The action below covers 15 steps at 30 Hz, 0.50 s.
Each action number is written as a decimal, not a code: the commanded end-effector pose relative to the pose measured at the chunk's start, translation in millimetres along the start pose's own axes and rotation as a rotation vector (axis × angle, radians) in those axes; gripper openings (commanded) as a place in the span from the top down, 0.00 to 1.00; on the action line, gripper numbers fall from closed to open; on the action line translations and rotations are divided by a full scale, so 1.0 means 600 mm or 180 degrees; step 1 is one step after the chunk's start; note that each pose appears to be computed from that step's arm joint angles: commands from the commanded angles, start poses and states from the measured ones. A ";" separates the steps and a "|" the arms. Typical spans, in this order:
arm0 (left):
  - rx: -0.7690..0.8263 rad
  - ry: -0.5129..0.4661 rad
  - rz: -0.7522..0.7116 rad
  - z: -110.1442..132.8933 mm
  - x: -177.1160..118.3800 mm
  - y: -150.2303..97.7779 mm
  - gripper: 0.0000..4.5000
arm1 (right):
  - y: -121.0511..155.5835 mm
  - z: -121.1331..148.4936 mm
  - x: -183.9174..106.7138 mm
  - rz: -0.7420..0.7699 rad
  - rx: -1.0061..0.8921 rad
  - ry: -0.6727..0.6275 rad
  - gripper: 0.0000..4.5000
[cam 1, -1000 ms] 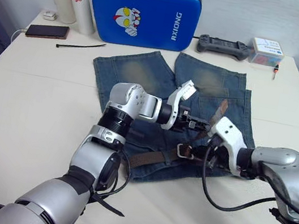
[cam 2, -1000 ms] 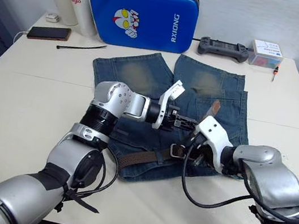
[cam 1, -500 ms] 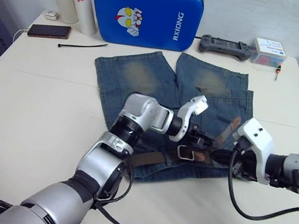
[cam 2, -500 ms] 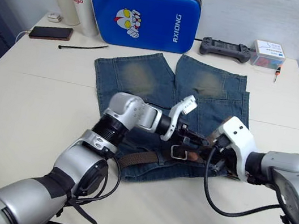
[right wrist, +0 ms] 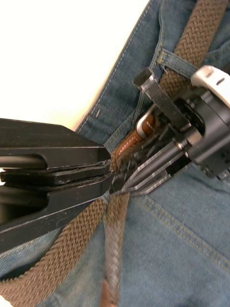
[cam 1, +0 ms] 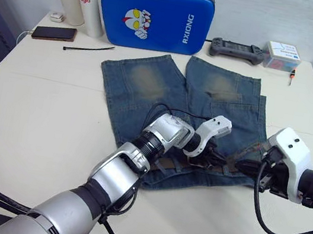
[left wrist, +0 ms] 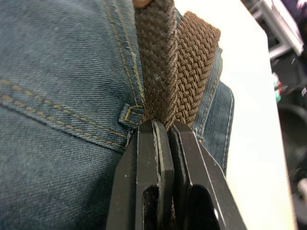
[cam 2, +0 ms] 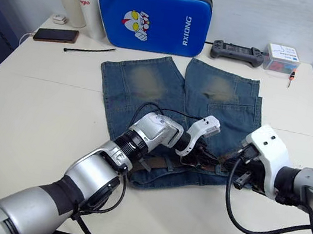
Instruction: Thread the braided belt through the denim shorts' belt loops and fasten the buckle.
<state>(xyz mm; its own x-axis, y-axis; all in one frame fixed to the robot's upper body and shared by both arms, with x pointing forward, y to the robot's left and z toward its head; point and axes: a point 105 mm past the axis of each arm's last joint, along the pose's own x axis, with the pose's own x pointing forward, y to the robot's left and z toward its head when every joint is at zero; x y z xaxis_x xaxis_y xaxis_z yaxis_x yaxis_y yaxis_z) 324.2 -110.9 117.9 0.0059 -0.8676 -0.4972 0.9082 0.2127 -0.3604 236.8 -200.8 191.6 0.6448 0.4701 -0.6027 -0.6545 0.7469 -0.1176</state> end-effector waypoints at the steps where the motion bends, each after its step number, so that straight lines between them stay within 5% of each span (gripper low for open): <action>1: -0.0253 0.0064 -0.0005 -0.015 -0.016 0.010 1.00 | 0.004 0.012 -0.006 -0.0021 -0.0089 -0.0111 0.99; 15: -0.0599 -0.0267 -0.0168 0.016 -0.159 -0.009 1.00 | 0.013 0.029 0.019 0.0339 -0.0207 -0.0267 0.99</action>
<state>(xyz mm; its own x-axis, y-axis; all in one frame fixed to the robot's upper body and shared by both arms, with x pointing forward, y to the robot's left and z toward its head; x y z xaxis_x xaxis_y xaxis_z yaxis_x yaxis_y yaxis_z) 324.7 -33.2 160.5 -0.0029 -0.8957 -0.4446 0.7993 0.2651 -0.5393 245.7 -183.6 191.6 0.5970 0.5707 -0.5638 -0.7290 0.6793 -0.0843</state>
